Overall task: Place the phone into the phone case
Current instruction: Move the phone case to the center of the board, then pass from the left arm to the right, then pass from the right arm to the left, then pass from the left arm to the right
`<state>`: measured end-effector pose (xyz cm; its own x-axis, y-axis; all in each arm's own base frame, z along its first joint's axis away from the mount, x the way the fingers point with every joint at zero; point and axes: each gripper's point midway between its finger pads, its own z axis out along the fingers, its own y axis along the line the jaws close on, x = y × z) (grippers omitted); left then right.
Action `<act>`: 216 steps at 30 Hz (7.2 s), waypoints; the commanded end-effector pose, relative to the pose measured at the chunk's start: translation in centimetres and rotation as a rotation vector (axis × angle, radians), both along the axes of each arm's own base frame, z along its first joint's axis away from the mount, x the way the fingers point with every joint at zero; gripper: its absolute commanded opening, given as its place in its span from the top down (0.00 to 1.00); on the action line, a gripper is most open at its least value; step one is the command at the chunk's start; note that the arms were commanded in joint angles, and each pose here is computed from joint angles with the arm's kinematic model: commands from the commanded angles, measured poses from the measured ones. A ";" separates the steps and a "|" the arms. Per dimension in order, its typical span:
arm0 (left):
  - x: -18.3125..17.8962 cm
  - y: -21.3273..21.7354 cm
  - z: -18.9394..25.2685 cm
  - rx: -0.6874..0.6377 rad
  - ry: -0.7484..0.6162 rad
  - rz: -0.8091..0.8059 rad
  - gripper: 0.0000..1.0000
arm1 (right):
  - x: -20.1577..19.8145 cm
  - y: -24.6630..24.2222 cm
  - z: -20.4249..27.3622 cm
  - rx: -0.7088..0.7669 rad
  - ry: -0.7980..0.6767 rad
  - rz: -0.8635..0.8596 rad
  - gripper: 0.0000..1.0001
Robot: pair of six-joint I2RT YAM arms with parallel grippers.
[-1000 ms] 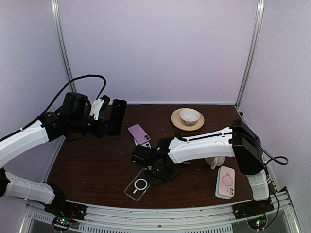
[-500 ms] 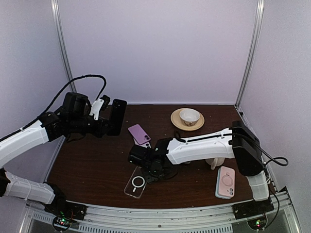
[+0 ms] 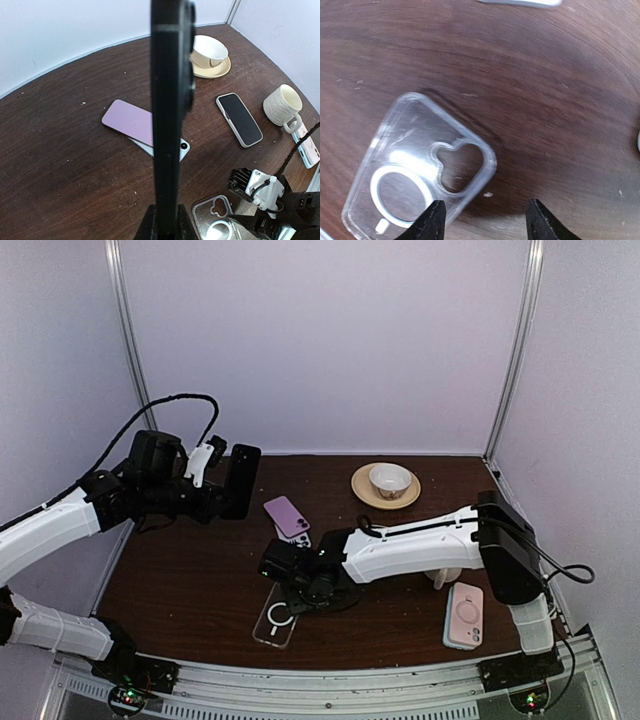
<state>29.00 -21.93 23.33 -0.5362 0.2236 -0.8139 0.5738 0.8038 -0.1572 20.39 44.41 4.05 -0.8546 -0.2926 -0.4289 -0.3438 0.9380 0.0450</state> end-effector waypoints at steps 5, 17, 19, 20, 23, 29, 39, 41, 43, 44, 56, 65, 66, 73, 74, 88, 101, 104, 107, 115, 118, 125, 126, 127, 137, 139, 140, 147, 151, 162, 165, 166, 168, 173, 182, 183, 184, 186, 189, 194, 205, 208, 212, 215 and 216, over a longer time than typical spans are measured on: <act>0.6 -0.2 2.5 -0.051 -0.087 -0.005 1.00 | -0.1 2.3 -0.1 0.058 0.027 0.032 0.35; 0.7 -0.2 2.4 -0.049 -0.086 -0.005 1.00 | -0.5 -0.6 -1.3 -0.021 0.044 -0.028 0.76; 0.6 -0.2 2.4 -0.049 -0.085 -0.006 1.00 | 0.0 -2.2 -0.7 -0.054 0.022 -0.055 0.84; 0.6 -0.2 2.4 -0.049 -0.084 -0.007 1.00 | 0.4 -3.3 -0.4 -0.071 0.012 -0.077 0.88; 0.5 -0.4 2.6 -0.058 -0.086 -0.015 1.00 | 0.9 -6.6 0.3 -0.101 -0.014 -0.122 0.95; -0.5 -2.0 2.9 -0.112 -0.069 -0.115 1.00 | 1.1 -11.7 -0.4 -0.124 0.000 -0.178 0.97; -5.0 -6.0 5.5 -0.239 -0.136 -0.435 1.00 | 2.2 -11.5 4.1 0.038 -0.037 -0.077 0.48; -5.9 -6.6 6.2 -0.267 -0.147 -0.481 1.00 | 2.5 -12.0 7.3 0.033 -0.089 -0.026 0.40; -5.8 -6.7 6.9 -0.290 -0.151 -0.453 1.00 | 2.6 -12.0 10.9 0.082 -0.145 0.015 0.32; -5.4 -6.6 7.3 -0.289 -0.161 -0.415 1.00 | 2.6 -11.8 12.7 0.124 -0.172 0.032 0.28; -6.1 -5.9 12.7 -0.384 -0.295 -0.222 1.00 | 0.9 -1.3 34.4 0.522 -0.607 0.294 0.01; -3.6 -4.6 13.6 -0.118 -0.498 0.107 1.00 | 2.8 0.8 39.0 0.642 -0.748 0.041 0.11; -3.5 -4.7 13.7 -0.130 -0.502 0.110 1.00 | 3.0 0.7 39.4 0.650 -0.758 0.019 0.12; -3.1 -5.1 13.4 -0.180 -0.464 0.151 1.00 | 3.6 1.7 40.6 0.670 -0.831 0.027 0.16; -3.1 -5.3 13.5 -0.195 -0.456 0.153 1.00 | 3.3 2.8 40.5 0.673 -0.837 0.085 0.16; -12.5 -10.2 18.6 -0.454 -0.477 -0.466 1.00 | -4.2 -1.6 39.0 0.662 -0.721 0.724 0.02; -19.0 -11.5 18.9 -0.497 -0.440 -0.856 1.00 | -7.9 -2.6 38.2 0.768 -0.569 0.929 0.28; -19.2 -11.8 18.8 -0.504 -0.425 -0.878 1.00 | -8.3 -2.1 38.0 0.785 -0.544 0.945 0.56; -19.4 -12.0 18.5 -0.497 -0.406 -0.892 1.00 | -8.3 -2.2 38.5 0.817 -0.555 0.931 0.84; -17.2 -12.1 17.1 -0.433 -0.415 -0.785 0.27 | -7.0 -2.5 38.8 0.848 -0.572 0.809 1.00; -14.6 -11.9 16.0 -0.356 -0.456 -0.658 0.03 | -5.0 -2.8 38.8 0.836 -0.577 0.676 1.00; -8.5 -11.8 13.8 -0.147 -0.500 -0.393 0.02 | 0.5 -4.2 37.3 0.750 -0.553 0.201 1.00; -7.9 -12.0 13.5 -0.124 -0.500 -0.371 0.02 | 0.8 -4.1 37.0 0.735 -0.545 0.163 1.00; -7.5 -12.2 13.3 -0.111 -0.502 -0.360 0.03 | 0.9 -4.1 36.8 0.726 -0.540 0.137 1.00; -8.8 -15.1 12.2 -0.148 -0.498 -0.507 0.02 | 1.7 -3.5 36.6 0.693 -0.565 0.039 1.00; -9.8 -15.3 12.5 -0.184 -0.504 -0.564 0.03 | 1.7 -3.7 36.3 0.680 -0.567 0.035 1.00; -10.5 -15.5 12.6 -0.209 -0.502 -0.593 0.03 | 1.8 -3.9 36.3 0.672 -0.571 0.030 1.00; -9.3 -16.5 11.5 -0.181 -0.445 -0.561 0.03 | 1.5 -3.2 36.3 0.690 -0.551 0.055 1.00; -6.8 -16.3 10.7 -0.112 -0.452 -0.447 0.03 | 1.5 -3.2 36.2 0.691 -0.547 0.051 1.00; -7.6 -16.3 12.1 -0.210 -0.516 -0.457 0.24 | 1.9 -3.7 35.7 0.665 -0.563 0.030 1.00; -7.9 -16.6 12.3 -0.220 -0.512 -0.479 0.18 | 2.0 -3.6 35.5 0.659 -0.562 0.028 1.00; -8.0 -16.6 12.5 -0.225 -0.512 -0.482 0.17 | 2.1 -3.6 35.5 0.656 -0.562 0.028 1.00; -8.1 -16.6 12.8 -0.242 -0.515 -0.483 0.18 | 2.1 -3.6 35.4 0.654 -0.563 0.027 1.00; -8.5 -16.6 13.8 -0.301 -0.514 -0.490 0.17 | 2.2 -3.7 35.1 0.644 -0.555 0.023 1.00; -8.1 -16.8 13.8 -0.293 -0.499 -0.469 0.25 | 2.3 -3.6 35.1 0.643 -0.550 0.023 1.00; -8.1 -16.7 13.7 -0.290 -0.497 -0.471 0.30 | 2.3 -3.7 35.2 0.645 -0.551 0.023 1.00; -8.2 -16.6 13.7 -0.291 -0.498 -0.473 0.34 | 2.3 -3.7 35.2 0.647 -0.552 0.022 1.00; -8.3 -16.5 13.6 -0.296 -0.496 -0.473 0.44 | 2.2 -3.9 35.3 0.648 -0.555 0.023 1.00; -8.6 -16.4 13.7 -0.311 -0.486 -0.483 0.59 | 2.1 -3.7 35.3 0.647 -0.556 0.043 1.00; -9.6 -16.3 14.4 -0.341 -0.482 -0.522 0.86 | 1.0 -3.6 36.1 0.671 -0.587 0.156 0.67; -16.3 -14.6 17.9 -0.501 -0.544 -0.807 1.00 | -7.5 -4.2 36.7 0.770 -0.666 0.786 0.01; -18.9 -14.3 18.3 -0.556 -0.531 -0.936 1.00 | -10.1 -5.1 39.0 0.856 -0.763 0.938 0.01; -20.1 -13.9 19.1 -0.600 -0.529 -0.988 1.00 | -11.0 -4.7 40.4 0.883 -0.840 1.023 0.01; -20.2 -13.9 19.2 -0.605 -0.524 -1.000 1.00 | -10.9 -4.0 40.9 0.885 -0.869 1.042 0.00; -20.2 -14.0 19.2 -0.608 -0.522 -1.002 1.00 | -10.7 -3.8 41.1 0.884 -0.875 1.034 0.01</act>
